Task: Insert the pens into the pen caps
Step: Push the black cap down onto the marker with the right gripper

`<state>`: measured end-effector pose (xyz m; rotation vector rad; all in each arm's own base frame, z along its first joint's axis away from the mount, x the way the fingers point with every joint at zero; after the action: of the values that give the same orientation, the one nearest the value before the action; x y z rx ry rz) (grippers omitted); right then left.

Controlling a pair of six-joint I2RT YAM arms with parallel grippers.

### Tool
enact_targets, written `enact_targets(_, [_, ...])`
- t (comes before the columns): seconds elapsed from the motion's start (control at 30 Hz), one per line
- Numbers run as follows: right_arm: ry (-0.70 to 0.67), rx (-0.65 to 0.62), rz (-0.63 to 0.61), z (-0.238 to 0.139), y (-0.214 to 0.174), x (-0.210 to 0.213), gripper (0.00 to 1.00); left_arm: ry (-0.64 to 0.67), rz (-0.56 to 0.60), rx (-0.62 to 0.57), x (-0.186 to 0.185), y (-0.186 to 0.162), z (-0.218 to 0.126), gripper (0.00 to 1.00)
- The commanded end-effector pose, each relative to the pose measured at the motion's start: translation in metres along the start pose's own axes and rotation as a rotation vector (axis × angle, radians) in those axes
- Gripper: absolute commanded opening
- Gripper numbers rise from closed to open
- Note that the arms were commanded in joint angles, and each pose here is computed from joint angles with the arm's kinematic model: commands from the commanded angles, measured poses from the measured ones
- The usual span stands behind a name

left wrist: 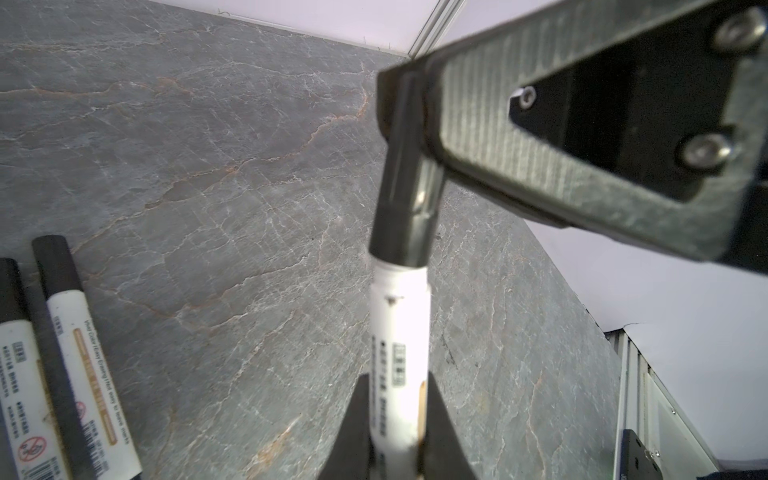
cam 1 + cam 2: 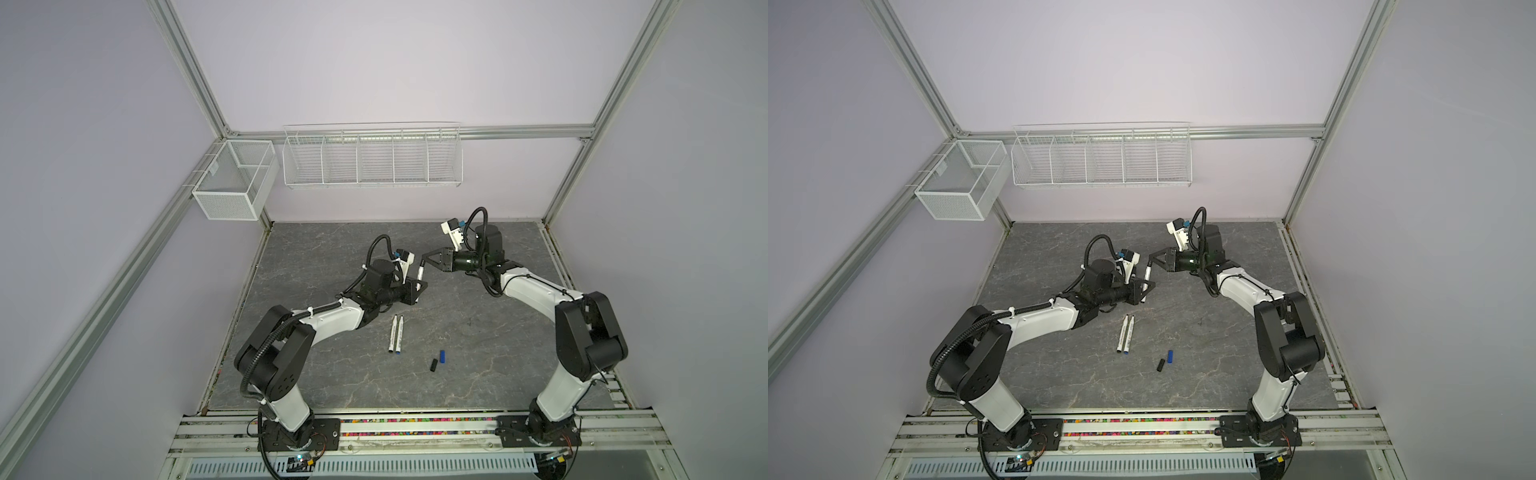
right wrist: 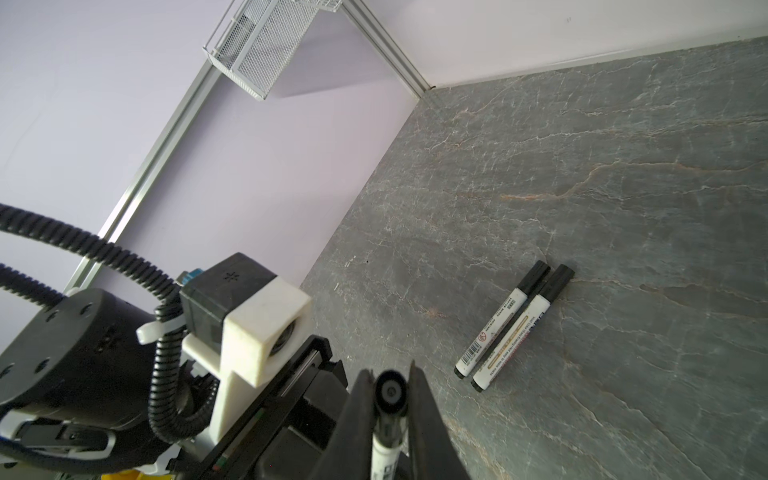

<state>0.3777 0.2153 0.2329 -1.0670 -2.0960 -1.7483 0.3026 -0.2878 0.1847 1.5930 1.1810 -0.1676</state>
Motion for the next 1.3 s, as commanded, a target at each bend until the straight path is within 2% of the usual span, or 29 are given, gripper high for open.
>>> enact_targets(0.0, [0.164,0.183,0.079,0.008,-0.033,0.016,0.19,0.111,0.025,-0.144,0.005,0.026,-0.005,0.0])
enact_targets(0.23, [0.183,0.21,0.077,0.01,-0.036,0.018,0.2,0.13,0.079,-0.167,0.0,0.023,-0.01,0.0])
enact_targets(0.43, [0.176,0.201,0.06,0.009,-0.033,0.022,0.19,0.148,0.17,-0.175,-0.009,0.018,-0.011,0.0])
enact_targets(0.63, [0.157,0.193,0.05,0.007,-0.031,0.023,0.2,0.154,0.188,-0.168,-0.011,0.012,-0.008,0.0])
enact_targets(0.87, [0.09,0.15,0.044,-0.004,-0.026,0.019,0.35,0.178,0.209,-0.189,-0.007,0.008,-0.014,0.0])
enact_targets(1.27, [-0.09,0.021,0.022,-0.025,-0.004,0.007,0.47,0.166,0.26,-0.156,-0.003,-0.011,-0.014,0.0])
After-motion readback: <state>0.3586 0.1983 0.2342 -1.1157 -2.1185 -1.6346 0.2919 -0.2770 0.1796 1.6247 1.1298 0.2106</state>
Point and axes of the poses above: each gripper's point midway between its finger pads, its own z axis out along the fingers, its own x axis along the line the jaws close on, y = z × x, the point moved 8 cm from there along -z, back along the fingers, and after that the axes turned 10 degrees about -z, right-handed, at the moved point
